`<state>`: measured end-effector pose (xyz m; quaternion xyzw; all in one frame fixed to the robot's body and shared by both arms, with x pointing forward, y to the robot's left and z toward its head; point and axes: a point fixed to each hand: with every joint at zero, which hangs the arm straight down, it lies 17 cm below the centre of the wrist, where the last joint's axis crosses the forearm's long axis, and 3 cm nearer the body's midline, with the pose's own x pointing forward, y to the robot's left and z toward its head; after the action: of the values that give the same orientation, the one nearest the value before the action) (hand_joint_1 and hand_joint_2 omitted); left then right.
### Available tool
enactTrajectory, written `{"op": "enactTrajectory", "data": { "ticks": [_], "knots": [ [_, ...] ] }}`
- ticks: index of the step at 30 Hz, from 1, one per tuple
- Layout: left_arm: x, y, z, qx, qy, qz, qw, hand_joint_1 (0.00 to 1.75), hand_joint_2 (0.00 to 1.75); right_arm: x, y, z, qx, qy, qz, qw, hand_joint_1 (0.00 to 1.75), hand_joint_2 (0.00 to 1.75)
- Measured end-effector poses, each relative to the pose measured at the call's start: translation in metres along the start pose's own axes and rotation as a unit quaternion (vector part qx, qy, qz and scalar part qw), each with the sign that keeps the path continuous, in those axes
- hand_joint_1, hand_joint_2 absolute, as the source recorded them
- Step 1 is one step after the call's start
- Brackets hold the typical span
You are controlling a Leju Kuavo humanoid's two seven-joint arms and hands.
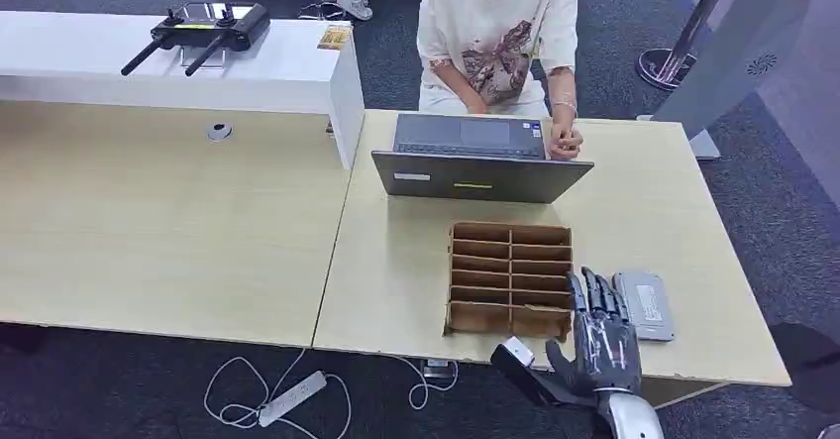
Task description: Pass the card to the sensor for recognition and then transmit it.
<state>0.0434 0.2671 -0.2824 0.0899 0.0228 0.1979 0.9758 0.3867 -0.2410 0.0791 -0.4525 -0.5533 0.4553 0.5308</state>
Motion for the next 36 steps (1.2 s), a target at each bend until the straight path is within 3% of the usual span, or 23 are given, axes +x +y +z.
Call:
{"op": "enactTrajectory", "data": {
  "ticks": [5, 16, 26, 32, 36],
  "knots": [
    [0.000, 0.000, 0.000, 0.000, 0.000, 0.001, 1.000, 0.00, 1.75, -0.001, 0.003, 0.000, 0.003, -0.002, -0.001, 1.000, 0.16, 1.75],
    [0.002, 0.000, 0.000, -0.001, -0.005, -0.002, 1.000, 0.00, 1.75, -0.003, 0.006, 0.000, 0.003, -0.006, 0.000, 1.000, 0.28, 1.75],
    [0.002, -0.001, 0.000, -0.001, -0.006, -0.002, 1.000, 0.00, 1.75, 0.007, 0.004, -0.014, -0.001, -0.022, 0.003, 1.000, 0.26, 1.75],
    [0.002, -0.001, 0.000, -0.002, -0.006, -0.003, 1.000, 0.00, 1.75, 0.015, 0.007, -0.017, 0.002, -0.034, 0.006, 0.999, 0.37, 1.75],
    [0.002, -0.001, 0.000, -0.001, -0.006, -0.003, 1.000, 0.00, 1.75, 0.021, 0.008, -0.018, 0.003, -0.042, 0.007, 0.999, 0.52, 1.75]
  ]
}}
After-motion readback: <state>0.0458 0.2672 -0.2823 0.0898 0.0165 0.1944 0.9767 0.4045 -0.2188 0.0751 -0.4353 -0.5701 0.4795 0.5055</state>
